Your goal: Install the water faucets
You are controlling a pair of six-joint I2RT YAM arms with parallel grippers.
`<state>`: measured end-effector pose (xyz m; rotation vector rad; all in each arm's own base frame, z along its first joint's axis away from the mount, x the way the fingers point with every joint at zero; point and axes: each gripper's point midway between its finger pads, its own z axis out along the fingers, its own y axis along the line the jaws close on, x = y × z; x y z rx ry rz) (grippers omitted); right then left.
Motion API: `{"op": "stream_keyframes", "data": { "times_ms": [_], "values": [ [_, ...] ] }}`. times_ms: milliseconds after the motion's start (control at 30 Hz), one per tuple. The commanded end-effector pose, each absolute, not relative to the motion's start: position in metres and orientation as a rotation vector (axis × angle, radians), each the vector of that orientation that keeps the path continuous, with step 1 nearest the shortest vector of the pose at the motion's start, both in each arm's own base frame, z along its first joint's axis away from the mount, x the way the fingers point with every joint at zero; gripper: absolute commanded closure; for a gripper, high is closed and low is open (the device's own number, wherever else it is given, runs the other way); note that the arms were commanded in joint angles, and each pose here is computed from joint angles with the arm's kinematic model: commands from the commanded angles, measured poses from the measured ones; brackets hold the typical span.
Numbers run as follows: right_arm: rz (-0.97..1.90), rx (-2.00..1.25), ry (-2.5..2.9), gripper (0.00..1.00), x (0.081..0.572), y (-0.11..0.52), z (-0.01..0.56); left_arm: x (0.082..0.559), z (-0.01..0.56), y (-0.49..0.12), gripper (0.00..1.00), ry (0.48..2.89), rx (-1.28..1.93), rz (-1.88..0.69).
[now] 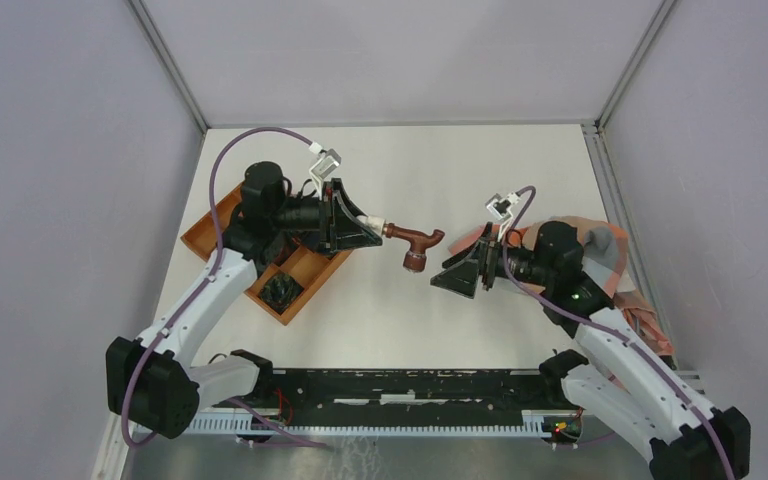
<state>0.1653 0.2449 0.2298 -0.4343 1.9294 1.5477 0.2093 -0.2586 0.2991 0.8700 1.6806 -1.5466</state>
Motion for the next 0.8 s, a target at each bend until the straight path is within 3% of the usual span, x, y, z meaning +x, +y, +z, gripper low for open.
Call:
{"op": "stream_keyframes", "data": {
  "times_ms": [0,133,400,767],
  "values": [
    [1.112,-0.609,1.692,0.02,0.188,0.218,0.262,0.207,0.329,-0.259,0.98,1.660,0.841,-1.589],
    [1.203,-0.477,1.375,0.02,0.181,0.214,0.304,0.210,0.331,-0.259,0.98,1.653,0.825,-1.568],
    [1.496,-0.308,1.341,0.02,0.183,0.231,0.306,0.211,0.329,-0.258,0.98,1.632,0.822,-1.543],
    [1.702,-0.384,1.351,0.02,0.159,0.281,0.315,0.214,0.321,-0.256,0.98,1.610,0.828,-1.489]
  ]
}}
